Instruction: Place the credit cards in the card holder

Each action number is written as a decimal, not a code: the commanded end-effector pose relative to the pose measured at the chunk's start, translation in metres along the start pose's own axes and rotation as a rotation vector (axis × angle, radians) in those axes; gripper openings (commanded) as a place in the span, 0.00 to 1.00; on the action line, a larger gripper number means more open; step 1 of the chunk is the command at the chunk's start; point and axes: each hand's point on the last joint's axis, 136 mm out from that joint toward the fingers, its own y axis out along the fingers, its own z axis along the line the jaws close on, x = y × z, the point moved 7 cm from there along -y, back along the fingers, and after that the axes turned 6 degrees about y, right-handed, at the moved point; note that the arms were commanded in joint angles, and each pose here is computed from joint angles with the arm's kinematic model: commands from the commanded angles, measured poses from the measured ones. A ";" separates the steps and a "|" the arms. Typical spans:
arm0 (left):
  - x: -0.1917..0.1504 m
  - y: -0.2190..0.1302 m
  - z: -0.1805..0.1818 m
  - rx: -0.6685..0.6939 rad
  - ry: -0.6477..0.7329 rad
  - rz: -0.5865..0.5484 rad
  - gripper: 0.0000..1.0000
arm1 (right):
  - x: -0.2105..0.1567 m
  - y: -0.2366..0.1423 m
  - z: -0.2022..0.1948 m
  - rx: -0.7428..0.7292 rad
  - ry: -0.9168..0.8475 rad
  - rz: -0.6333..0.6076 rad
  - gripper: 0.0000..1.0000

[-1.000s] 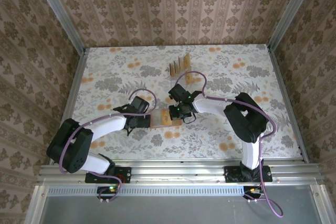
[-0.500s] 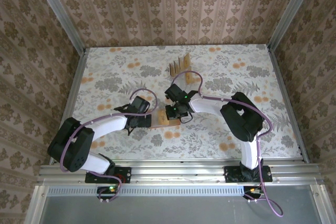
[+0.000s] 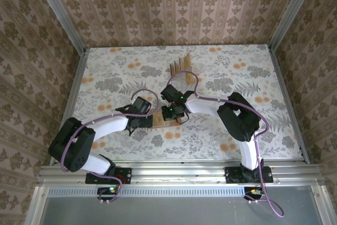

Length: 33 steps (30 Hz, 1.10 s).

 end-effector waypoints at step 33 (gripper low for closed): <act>0.009 -0.015 -0.004 -0.033 -0.010 -0.028 1.00 | -0.012 -0.042 -0.043 -0.004 0.062 -0.026 0.16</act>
